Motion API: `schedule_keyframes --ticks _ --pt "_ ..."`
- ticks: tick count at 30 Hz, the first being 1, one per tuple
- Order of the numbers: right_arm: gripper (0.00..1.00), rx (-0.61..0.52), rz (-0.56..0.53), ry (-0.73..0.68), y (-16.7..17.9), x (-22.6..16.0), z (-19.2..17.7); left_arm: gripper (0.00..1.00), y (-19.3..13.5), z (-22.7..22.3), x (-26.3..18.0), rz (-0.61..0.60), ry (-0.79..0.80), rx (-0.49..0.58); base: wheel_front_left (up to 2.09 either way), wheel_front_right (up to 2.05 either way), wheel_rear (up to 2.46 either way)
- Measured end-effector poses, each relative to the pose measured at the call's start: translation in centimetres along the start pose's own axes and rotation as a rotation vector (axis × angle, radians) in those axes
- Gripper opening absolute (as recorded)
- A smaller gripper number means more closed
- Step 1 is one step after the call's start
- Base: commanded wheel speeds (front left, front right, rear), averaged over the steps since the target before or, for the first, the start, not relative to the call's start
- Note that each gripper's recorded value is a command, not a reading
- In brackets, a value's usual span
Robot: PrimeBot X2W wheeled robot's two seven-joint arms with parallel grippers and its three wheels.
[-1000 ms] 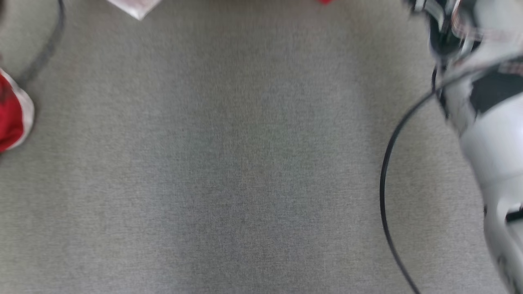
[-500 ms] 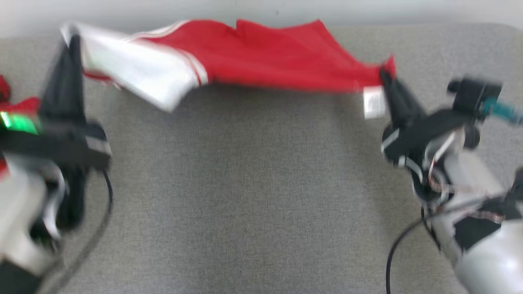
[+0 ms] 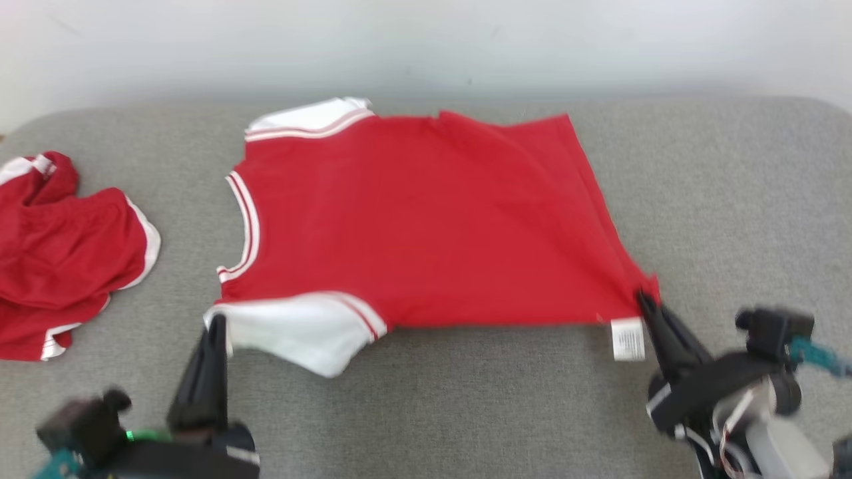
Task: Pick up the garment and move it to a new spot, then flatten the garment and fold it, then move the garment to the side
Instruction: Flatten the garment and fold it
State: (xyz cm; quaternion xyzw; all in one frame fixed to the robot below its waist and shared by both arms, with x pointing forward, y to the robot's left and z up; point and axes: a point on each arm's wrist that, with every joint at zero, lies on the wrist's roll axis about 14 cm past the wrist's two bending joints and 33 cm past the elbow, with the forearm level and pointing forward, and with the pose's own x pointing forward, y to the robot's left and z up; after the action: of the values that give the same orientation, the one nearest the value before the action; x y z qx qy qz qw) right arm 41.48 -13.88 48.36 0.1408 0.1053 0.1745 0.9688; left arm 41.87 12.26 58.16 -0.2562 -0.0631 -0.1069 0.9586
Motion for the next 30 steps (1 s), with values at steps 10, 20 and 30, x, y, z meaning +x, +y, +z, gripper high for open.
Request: schedule_keyframes --ticks 10,20,30 --pt "0.0 0.053 -0.082 0.054 -0.1 -4.9 -3.3 0.0 1.8 -4.0 -6.3 0.148 0.075 -0.109 0.0 0.0 0.0" --pt "0.0 0.069 -0.106 0.14 0.8 -7.5 -5.9 0.0 3.3 -6.0 -10.7 0.245 0.117 -0.129 0.0 0.0 0.0" --pt "0.0 0.081 -0.133 0.127 0.8 -7.4 -5.5 0.0 3.9 -6.6 -10.8 0.243 0.13 -0.112 0.0 0.0 0.0"
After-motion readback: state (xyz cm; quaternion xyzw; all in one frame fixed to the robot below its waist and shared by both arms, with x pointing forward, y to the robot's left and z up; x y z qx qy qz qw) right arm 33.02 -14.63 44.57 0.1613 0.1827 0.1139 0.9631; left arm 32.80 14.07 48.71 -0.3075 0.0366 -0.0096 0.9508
